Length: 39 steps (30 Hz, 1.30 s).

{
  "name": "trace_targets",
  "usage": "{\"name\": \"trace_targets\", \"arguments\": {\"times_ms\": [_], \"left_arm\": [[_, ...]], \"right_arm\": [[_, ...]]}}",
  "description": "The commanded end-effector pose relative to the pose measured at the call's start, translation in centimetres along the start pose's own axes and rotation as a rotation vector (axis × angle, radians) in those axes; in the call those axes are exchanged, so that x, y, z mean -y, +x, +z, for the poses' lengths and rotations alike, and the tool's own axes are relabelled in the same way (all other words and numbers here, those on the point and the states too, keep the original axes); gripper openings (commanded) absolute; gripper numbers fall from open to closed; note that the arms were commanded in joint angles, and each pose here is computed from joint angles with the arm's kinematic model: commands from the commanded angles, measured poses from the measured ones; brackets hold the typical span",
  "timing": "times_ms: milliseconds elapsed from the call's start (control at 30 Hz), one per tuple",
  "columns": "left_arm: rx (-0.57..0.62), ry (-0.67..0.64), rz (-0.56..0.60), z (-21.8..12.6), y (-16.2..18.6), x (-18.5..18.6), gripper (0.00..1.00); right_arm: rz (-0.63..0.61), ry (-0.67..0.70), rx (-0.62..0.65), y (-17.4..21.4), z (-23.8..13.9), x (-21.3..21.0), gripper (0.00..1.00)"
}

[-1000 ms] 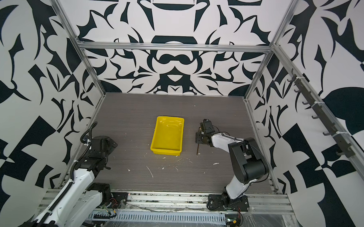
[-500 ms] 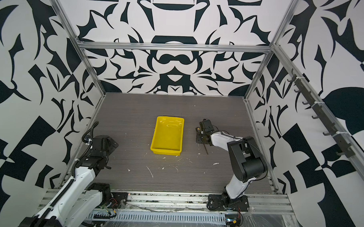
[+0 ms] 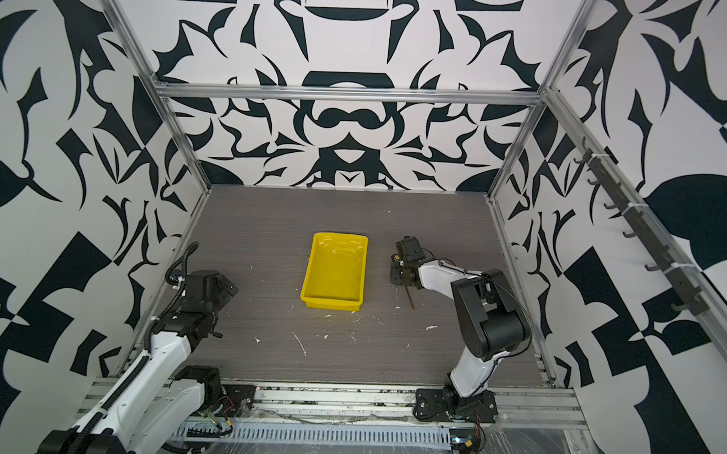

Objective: Put the screwdriver in the bin
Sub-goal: 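Lower the right gripper and close it on the screwdriver handle, then lift the screwdriver with the right gripper and carry it over the yellow tray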

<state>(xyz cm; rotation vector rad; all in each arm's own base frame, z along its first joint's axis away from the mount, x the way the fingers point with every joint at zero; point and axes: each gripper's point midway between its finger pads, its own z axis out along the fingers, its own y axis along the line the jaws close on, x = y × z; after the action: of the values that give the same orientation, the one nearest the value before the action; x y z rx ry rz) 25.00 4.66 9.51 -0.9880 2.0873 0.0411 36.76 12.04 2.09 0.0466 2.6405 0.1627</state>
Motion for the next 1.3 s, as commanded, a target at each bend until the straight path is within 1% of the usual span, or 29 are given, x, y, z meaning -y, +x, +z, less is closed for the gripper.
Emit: {"name": "trace_targets", "arguments": {"times_ms": [0,100,367,500,700,867,933,1000,1133,1200,1267], "left_arm": [[0.018,0.01,-0.013,-0.4,-0.9,0.5,0.99],[0.017,0.005,-0.012,-0.3,-0.9,0.5,0.99],[0.008,0.01,-0.014,-0.3,-0.7,0.5,1.0],[0.011,0.012,-0.018,-0.3,-0.7,0.5,0.99],[0.008,0.014,-0.016,-0.3,-0.7,0.6,0.99],[-0.001,0.034,-0.013,-0.3,-0.5,0.8,0.99],[0.001,0.038,-0.012,-0.3,-0.5,0.9,0.99],[-0.004,0.04,-0.008,-0.3,-0.4,1.0,0.99],[-0.006,0.039,-0.007,-0.1,-0.5,1.1,0.99],[-0.013,0.034,-0.004,-0.1,-0.4,1.1,0.99],[-0.02,0.028,-0.001,0.0,-0.3,1.1,1.0]], "right_arm": [[-0.016,0.019,-0.001,-0.5,-0.1,-0.3,0.24],[-0.024,0.023,-0.003,-0.4,-0.1,-0.4,0.19],[-0.046,0.048,-0.011,-0.3,0.2,-0.7,0.12],[-0.079,0.074,-0.019,-0.2,0.3,-1.0,0.1],[-0.112,0.161,0.008,-0.3,-0.1,-0.6,0.08],[-0.066,0.191,0.013,-0.2,-1.3,0.0,0.06],[-0.05,0.197,0.01,-0.6,-2.2,0.0,0.03],[-0.058,0.205,0.034,-1.2,-4.0,-0.6,0.03],[-0.151,0.226,0.164,-2.4,-9.6,-4.3,0.06],[-0.145,0.172,0.213,-2.6,-11.9,-6.5,0.07],[-0.091,0.071,0.239,-2.6,-13.5,-9.1,0.07]]}}
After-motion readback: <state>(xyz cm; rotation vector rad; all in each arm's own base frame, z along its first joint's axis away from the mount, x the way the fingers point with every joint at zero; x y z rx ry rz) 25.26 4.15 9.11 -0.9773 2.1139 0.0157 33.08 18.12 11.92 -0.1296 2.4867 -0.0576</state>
